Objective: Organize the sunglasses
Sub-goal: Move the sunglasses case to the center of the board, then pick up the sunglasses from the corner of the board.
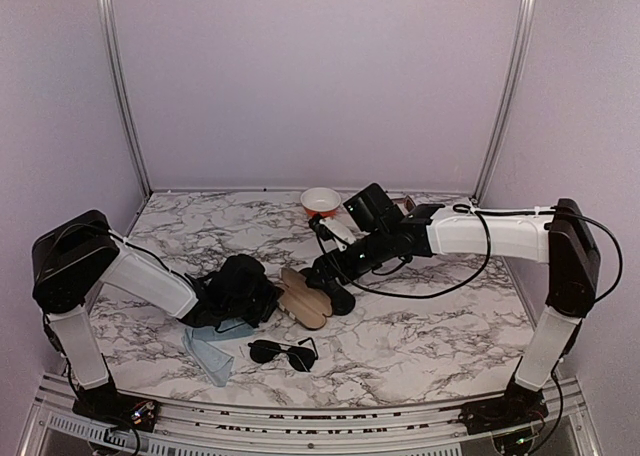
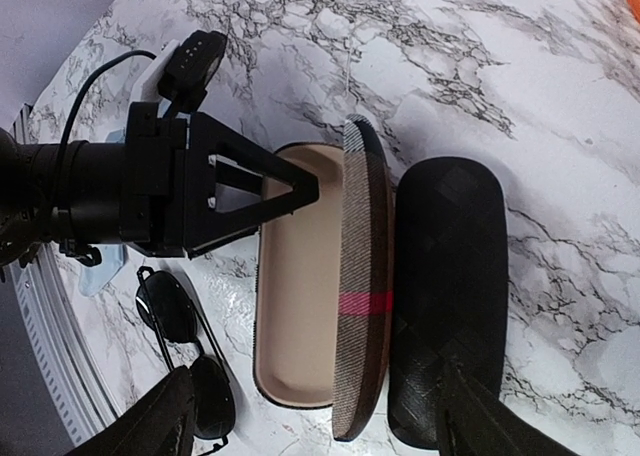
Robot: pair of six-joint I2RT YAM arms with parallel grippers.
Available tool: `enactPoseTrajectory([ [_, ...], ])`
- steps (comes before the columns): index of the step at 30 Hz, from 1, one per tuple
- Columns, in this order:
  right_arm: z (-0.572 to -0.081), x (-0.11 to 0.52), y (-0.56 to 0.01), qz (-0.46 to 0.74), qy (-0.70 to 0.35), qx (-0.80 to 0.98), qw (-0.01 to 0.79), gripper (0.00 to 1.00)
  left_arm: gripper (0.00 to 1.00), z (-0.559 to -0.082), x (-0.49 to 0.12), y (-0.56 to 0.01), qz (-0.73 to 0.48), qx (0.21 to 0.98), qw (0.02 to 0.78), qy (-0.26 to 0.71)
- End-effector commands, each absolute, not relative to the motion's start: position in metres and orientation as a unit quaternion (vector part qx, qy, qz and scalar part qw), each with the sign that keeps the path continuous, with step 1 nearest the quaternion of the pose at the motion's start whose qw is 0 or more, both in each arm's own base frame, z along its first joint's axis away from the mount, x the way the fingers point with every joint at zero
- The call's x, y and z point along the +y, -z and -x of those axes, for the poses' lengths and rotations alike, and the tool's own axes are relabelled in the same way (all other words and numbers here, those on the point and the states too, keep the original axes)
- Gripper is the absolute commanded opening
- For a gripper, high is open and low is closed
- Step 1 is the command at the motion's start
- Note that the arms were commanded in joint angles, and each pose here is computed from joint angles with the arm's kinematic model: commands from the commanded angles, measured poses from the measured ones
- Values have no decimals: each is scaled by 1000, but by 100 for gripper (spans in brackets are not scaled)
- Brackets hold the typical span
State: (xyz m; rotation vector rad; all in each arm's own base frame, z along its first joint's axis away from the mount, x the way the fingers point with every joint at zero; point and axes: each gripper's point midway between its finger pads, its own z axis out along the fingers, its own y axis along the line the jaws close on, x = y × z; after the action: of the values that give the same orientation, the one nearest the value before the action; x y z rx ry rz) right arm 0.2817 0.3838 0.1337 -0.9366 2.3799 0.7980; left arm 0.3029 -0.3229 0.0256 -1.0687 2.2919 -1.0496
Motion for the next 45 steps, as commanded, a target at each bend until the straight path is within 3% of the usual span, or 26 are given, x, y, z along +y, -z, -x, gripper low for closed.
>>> enactPoseTrajectory([
  [1, -283, 389, -149, 337, -307, 856, 244, 80, 38, -284, -304, -2, 378, 842, 190, 336],
  [10, -285, 389, -153, 340, -302, 854, 251, 80, 59, -271, -278, -9, 369, 846, 208, 326],
  [18, -293, 391, -169, 347, -291, 849, 271, 80, 66, -270, -256, -32, 340, 849, 253, 315],
  [24, -310, 387, -188, 336, -265, 849, 311, 81, 69, -275, -216, -77, 300, 855, 343, 247],
  [31, -324, 392, -221, 326, -266, 832, 361, 81, 68, -277, -171, -135, 170, 868, 446, 139],
  [45, -219, 446, -241, 450, -314, 757, 353, 79, 57, -233, -117, -95, 103, 925, 356, 84],
])
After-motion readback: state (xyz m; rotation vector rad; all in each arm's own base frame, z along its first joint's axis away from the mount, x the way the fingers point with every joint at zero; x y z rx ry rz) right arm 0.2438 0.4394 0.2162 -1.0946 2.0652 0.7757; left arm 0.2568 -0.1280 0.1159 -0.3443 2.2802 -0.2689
